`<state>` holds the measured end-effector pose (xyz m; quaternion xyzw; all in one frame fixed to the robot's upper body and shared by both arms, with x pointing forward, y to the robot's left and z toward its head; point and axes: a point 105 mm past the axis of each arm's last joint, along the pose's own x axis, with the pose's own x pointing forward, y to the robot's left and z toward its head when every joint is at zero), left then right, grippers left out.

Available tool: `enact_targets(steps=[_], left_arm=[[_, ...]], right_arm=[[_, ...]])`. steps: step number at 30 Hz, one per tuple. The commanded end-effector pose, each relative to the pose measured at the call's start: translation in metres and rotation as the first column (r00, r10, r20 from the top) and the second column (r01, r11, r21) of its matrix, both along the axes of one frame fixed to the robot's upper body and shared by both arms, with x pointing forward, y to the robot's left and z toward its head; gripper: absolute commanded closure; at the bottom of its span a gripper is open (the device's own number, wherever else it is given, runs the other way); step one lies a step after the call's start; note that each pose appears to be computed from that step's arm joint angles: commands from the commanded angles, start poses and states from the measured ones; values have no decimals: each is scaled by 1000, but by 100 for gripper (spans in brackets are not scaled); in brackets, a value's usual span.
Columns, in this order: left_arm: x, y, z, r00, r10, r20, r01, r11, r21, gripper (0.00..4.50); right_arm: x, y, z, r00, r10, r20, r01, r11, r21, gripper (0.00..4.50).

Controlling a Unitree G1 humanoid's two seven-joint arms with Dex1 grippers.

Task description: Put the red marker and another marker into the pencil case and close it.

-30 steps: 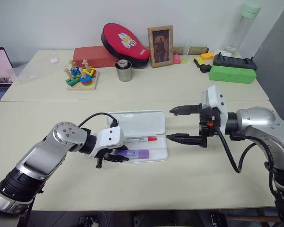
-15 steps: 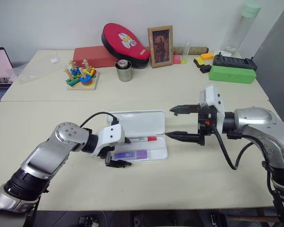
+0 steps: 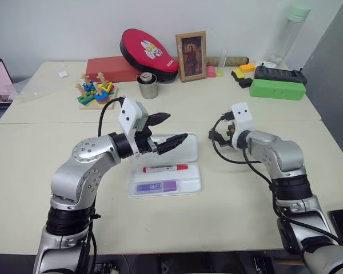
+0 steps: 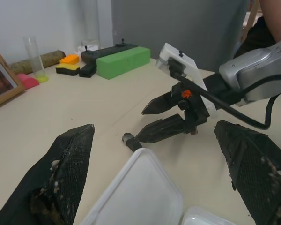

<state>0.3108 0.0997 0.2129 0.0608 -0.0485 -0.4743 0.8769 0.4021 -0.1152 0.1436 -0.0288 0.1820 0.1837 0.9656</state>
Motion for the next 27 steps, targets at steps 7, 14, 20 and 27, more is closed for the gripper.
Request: enact_targets(steps=[7, 14, 20, 27], left_arm=[[-3, -5, 18, 996, 11, 93, -8, 1000, -24, 11], [1, -6, 25, 991, 42, 131, -36, 998, -50, 0], [0, -5, 23, 991, 32, 130, -28, 999, -32, 0], [3, -6, 25, 990, 33, 135, -29, 999, -34, 0]], right_arm=[[7, 23, -15, 1000, -29, -2, 29, 999, -26, 0], [10, 24, -22, 999, -54, 9, 54, 997, -55, 100], [14, 18, -18, 997, -71, 38, 74, 994, -84, 254], [13, 18, -18, 996, -72, 44, 75, 994, -80, 420]])
